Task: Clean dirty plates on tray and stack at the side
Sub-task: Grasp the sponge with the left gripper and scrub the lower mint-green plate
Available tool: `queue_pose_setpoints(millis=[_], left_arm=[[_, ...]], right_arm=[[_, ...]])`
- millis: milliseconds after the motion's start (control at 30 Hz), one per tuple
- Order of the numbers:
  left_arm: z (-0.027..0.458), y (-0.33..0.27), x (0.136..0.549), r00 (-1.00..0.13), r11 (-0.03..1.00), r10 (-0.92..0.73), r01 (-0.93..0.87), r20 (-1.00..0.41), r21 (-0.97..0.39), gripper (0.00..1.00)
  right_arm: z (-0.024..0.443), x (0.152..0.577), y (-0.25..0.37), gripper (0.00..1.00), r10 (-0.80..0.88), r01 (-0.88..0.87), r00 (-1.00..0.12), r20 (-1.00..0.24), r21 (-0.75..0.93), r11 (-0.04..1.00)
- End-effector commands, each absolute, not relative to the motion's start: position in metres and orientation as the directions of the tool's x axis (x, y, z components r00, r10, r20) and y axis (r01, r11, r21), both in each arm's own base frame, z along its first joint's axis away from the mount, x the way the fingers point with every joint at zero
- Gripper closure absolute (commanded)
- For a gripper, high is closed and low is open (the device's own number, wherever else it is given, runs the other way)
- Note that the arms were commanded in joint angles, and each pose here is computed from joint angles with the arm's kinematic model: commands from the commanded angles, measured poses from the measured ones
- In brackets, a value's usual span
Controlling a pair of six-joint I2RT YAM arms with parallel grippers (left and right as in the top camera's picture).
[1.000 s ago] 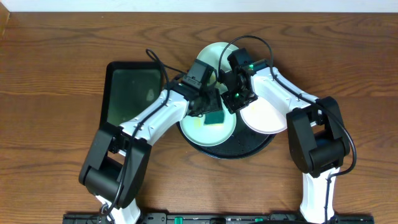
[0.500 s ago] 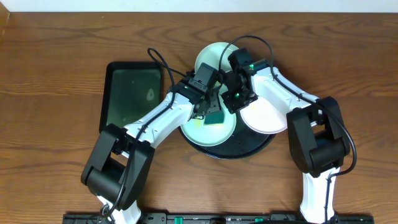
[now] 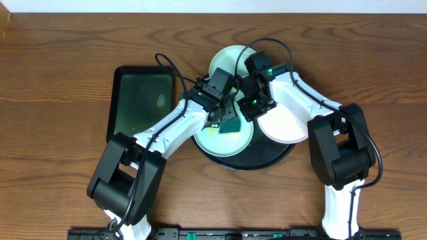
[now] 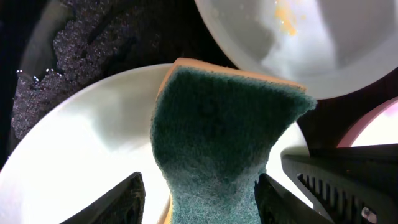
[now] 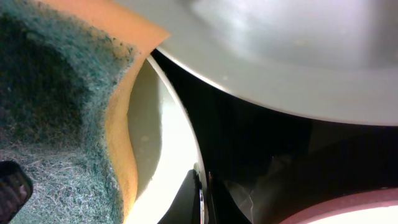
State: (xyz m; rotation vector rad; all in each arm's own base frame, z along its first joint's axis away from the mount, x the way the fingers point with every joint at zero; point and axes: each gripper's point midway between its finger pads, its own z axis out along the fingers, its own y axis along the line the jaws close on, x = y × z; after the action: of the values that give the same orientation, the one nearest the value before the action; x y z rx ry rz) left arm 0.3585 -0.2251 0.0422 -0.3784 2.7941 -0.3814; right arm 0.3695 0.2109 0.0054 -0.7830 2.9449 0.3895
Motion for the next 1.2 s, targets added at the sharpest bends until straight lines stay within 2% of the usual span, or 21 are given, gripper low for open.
queue_pose_setpoints(millis=[0,233,367,500,600,667,900,1167], left_arm=[[0.025,-0.227,0.351,-0.932,0.933,-0.292,-0.228,-0.216,-0.278,0.42],[0.021,-0.236,0.349,-0.937,0.937,-0.272,-0.206,-0.219,-0.282,0.42],[0.013,-0.234,0.348,-0.939,0.94,-0.271,-0.212,-0.21,-0.266,0.49],[0.003,-0.231,0.343,-0.945,0.946,-0.267,-0.22,-0.187,-0.239,0.67],[0.003,-0.227,0.342,-0.944,0.948,-0.269,-0.225,-0.189,-0.225,0.86],[0.002,-0.223,0.342,-0.945,0.952,-0.265,-0.225,-0.19,-0.209,0.92],[-0.004,-0.188,0.325,-0.948,0.966,-0.258,-0.257,-0.185,-0.032,0.93],[0.003,-0.139,0.32,-0.939,0.938,-0.219,-0.277,-0.264,0.209,0.92]], right_arm=[[-0.004,0.358,0.212,0.98,-0.491,-0.499,-0.866,-0.097,0.234,0.834],[-0.004,0.358,0.212,0.98,-0.491,-0.499,-0.866,-0.097,0.234,0.835],[-0.004,0.358,0.212,0.99,-0.49,-0.499,-0.866,-0.097,0.234,0.835],[-0.004,0.358,0.212,0.98,-0.49,-0.498,-0.866,-0.094,0.233,0.835],[-0.004,0.357,0.211,0.98,-0.491,-0.498,-0.866,-0.091,0.23,0.836],[-0.005,0.357,0.21,0.98,-0.491,-0.498,-0.866,-0.09,0.227,0.837],[-0.005,0.359,0.21,0.98,-0.49,-0.498,-0.867,-0.094,0.226,0.837],[-0.004,0.36,0.21,0.98,-0.489,-0.498,-0.866,-0.098,0.225,0.837]])
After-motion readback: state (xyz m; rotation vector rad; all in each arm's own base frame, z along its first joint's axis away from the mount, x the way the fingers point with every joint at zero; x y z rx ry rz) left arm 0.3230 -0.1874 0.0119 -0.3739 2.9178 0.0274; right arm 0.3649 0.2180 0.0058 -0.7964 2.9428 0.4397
